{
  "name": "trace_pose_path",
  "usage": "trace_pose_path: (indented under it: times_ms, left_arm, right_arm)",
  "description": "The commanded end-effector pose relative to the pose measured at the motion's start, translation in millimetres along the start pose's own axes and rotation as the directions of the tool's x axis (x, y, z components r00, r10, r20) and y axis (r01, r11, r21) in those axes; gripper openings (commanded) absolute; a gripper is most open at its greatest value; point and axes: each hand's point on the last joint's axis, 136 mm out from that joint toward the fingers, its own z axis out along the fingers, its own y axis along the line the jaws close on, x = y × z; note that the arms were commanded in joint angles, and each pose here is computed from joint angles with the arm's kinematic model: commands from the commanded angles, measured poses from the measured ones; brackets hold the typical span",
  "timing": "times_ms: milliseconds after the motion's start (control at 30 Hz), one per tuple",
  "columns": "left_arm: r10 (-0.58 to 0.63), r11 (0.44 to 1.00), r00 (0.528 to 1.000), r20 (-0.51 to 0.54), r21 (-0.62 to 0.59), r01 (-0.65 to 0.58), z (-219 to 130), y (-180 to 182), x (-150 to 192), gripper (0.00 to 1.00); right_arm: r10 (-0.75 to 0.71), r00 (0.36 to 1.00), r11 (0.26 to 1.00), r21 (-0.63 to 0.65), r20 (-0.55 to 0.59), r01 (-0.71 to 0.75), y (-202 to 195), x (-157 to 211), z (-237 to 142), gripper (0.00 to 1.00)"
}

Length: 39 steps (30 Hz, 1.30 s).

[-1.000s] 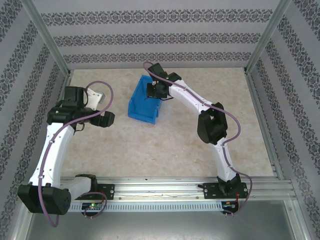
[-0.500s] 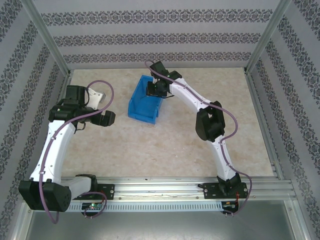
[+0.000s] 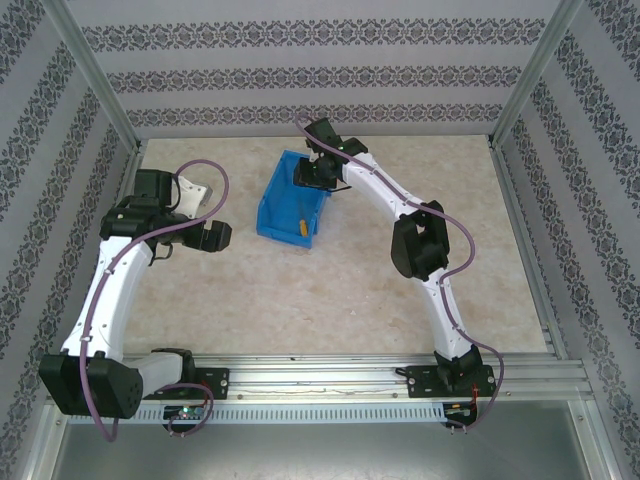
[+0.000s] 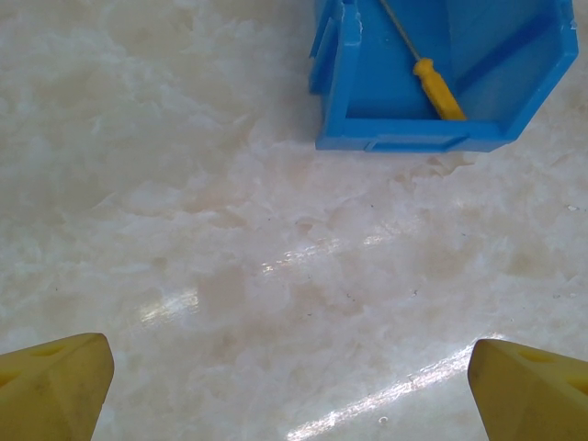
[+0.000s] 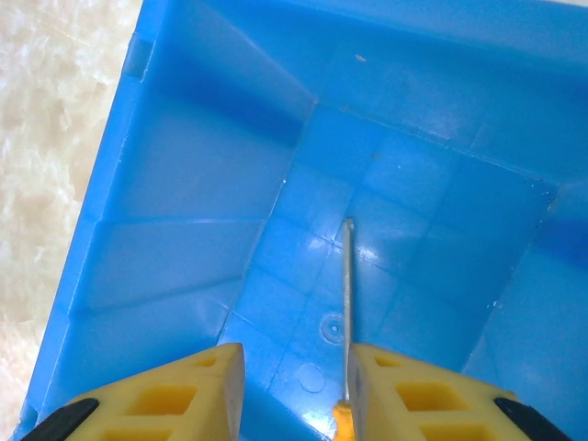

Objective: Put the screwdriver in the bin

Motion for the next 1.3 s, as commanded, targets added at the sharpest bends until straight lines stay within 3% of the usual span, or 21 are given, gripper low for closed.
trace_pose_path:
  times_ms: [0, 433, 667, 867, 1133, 1267]
  left_arm:
    - [0.012, 1.0, 0.998, 0.058, 0.022, -0.013, -6.8, -6.8, -18.4, 0.99]
    - [0.02, 1.0, 0.999, 0.042, 0.02, -0.02, -2.3, -5.5, -13.5, 0.99]
    - [0.006, 0.999, 1.0, 0.014, 0.032, -0.006, 5.4, -5.0, -11.5, 0.99]
    - [-0.048, 0.999, 0.999, 0.01, 0.01, 0.048, 10.1, 1.2, -16.3, 0.99]
    - [-0.091, 0.992, 0.996, 0.023, -0.088, 0.093, 21.2, 21.2, -17.6, 0.99]
    - [-0.122, 0.98, 0.991, 0.05, -0.154, 0.128, 27.4, 34.8, -17.6, 0.99]
  right_arm:
    - [0.001, 1.0, 1.0, -0.003, -0.009, -0.001, -1.3, -2.1, -0.4, 0.36]
    - [-0.048, 0.998, 0.998, -0.028, 0.047, 0.05, 12.5, -15.0, -24.4, 0.36]
    - [-0.143, 0.98, 0.989, -0.021, 0.139, 0.147, 35.5, -14.6, -73.9, 0.35]
    - [-0.198, 0.957, 0.979, -0.004, 0.211, 0.204, 32.1, 12.2, -123.9, 0.38]
    - [-0.203, 0.911, 0.977, 0.012, 0.36, 0.213, -18.1, 68.7, -183.6, 0.59]
    - [-0.216, 0.893, 0.976, 0.1, 0.396, 0.192, -59.0, 96.6, -199.9, 0.78]
